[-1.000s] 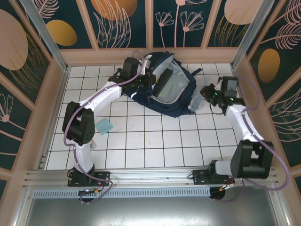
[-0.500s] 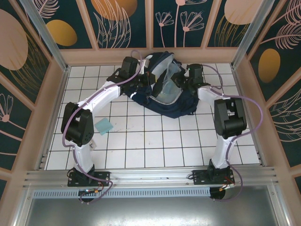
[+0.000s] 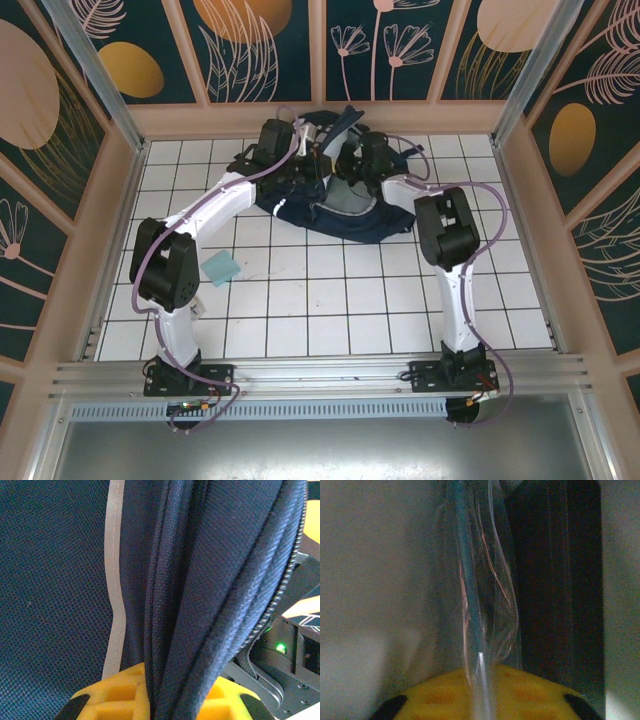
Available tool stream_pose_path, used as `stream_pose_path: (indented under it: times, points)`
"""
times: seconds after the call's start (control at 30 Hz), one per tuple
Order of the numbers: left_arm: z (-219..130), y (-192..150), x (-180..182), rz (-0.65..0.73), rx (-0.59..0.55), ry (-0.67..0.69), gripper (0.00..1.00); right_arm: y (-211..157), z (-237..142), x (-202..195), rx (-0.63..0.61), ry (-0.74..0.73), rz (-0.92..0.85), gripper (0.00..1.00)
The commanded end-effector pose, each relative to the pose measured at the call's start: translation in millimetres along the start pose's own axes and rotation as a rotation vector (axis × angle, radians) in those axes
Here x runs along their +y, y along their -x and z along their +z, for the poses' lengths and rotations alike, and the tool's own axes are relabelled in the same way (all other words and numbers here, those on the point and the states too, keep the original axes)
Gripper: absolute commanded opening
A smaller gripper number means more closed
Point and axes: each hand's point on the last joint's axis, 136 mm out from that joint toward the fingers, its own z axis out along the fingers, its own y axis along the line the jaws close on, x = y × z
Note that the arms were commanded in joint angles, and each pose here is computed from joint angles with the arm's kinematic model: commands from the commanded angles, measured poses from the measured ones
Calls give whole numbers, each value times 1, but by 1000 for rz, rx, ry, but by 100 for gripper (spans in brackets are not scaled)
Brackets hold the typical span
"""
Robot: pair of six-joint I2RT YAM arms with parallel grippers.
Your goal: Pack the student bag
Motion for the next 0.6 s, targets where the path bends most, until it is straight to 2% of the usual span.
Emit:
stream_pose_path:
  times: [0.0, 0.17, 0.33, 0.57]
  points:
    - [-38, 34, -111, 178, -99, -302, 0, -19, 6, 8, 39, -39, -46, 26]
    - [-24, 40, -104, 161, -106, -294, 0, -14, -32, -5, 27, -124, -115, 49]
    - [-14, 51, -101, 153, -129, -278, 0, -7, -87, -9, 5, -209, -205, 63]
    - [1, 51, -92, 95, -131, -288, 0, 10, -171, -9, -73, -247, -229, 66]
